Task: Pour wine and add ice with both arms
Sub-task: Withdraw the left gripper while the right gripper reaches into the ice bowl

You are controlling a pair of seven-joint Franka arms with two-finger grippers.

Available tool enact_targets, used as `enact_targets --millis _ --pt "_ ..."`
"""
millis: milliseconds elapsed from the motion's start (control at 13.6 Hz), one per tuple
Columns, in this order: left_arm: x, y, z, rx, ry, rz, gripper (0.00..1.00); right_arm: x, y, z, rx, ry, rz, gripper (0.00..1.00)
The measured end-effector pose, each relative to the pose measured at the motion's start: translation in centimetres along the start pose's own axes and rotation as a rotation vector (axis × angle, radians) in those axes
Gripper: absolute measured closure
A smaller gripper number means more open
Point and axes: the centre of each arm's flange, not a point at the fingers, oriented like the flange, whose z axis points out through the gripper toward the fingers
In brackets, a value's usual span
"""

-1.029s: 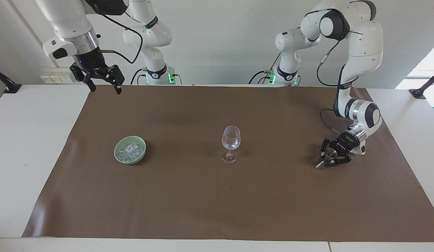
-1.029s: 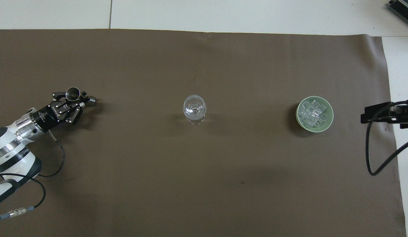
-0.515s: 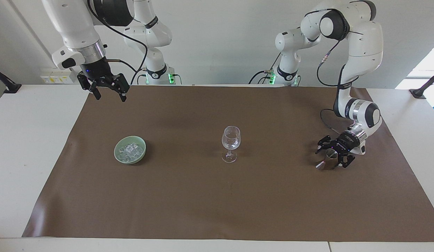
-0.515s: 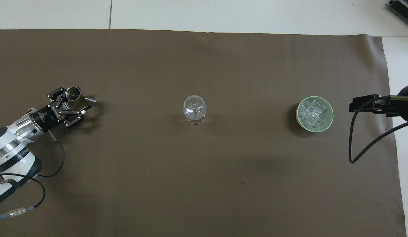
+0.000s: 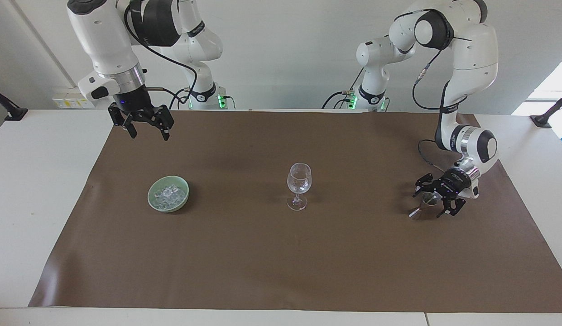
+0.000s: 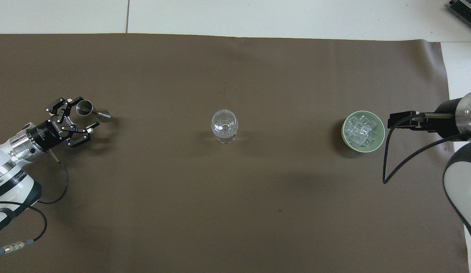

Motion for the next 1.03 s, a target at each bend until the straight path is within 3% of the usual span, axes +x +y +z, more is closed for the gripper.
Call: enact_targets --millis 294,515,1029 --pt "-3.1 0.7 -2.6 0.048 0.058 0.041 0.0 0.6 0.0 5.5 0.001 0.034 -0.072 0.0" --pt "-5.2 1.1 -3.8 0.071 0.085 0.05 0.0 0.2 0.1 9.2 -0.002 0.019 -0.131 0.0" --pt "-12.7 2.8 -4.2 0.24 0.229 0.177 0.0 -0.2 1.2 16.4 -0.015 0.02 -0.198 0.0"
